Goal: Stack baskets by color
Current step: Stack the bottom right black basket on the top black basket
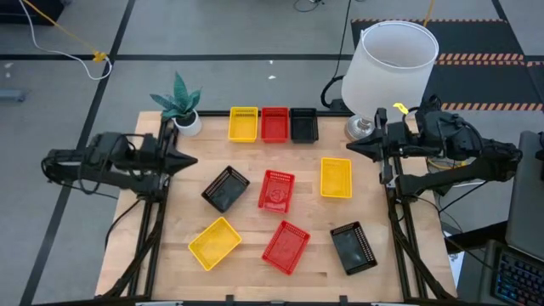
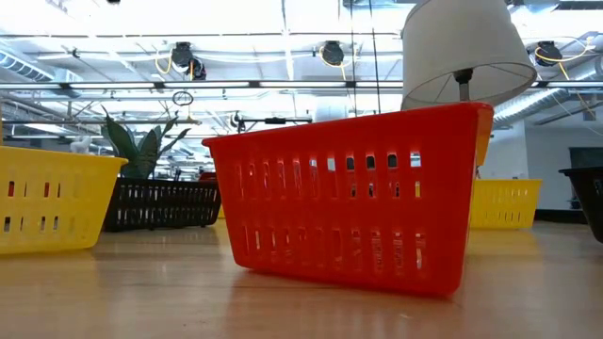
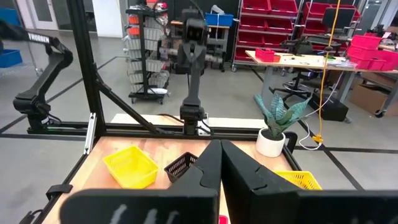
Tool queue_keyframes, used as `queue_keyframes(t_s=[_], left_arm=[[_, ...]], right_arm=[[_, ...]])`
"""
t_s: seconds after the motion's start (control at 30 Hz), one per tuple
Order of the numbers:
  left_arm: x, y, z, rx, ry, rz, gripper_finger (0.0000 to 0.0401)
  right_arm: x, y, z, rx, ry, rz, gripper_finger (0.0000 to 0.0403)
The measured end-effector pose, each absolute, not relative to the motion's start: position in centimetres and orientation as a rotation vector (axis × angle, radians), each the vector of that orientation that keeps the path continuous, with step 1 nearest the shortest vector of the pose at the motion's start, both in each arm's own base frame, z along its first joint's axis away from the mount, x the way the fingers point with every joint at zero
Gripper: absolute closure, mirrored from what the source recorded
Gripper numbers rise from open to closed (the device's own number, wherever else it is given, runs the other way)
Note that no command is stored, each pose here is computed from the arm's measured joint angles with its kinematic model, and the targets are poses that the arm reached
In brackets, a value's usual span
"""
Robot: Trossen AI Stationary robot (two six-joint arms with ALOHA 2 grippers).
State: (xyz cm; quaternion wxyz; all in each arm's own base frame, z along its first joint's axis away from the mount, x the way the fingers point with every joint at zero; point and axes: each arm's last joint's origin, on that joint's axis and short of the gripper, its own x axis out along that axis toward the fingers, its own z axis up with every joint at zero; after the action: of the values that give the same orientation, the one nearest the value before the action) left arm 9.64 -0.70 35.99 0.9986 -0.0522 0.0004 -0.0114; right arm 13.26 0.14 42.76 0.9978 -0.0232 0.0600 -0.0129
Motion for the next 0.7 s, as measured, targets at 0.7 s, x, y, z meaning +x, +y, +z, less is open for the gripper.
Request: queue_keyframes(t_s=[0.7], left_arm=[[14.4, -1.2, 47.3, -0.152, 0.134, -0.012, 0.0396]], right_arm=[[13.2, 0.1, 42.7, -0.064, 0.123, -0.022, 0.0403]])
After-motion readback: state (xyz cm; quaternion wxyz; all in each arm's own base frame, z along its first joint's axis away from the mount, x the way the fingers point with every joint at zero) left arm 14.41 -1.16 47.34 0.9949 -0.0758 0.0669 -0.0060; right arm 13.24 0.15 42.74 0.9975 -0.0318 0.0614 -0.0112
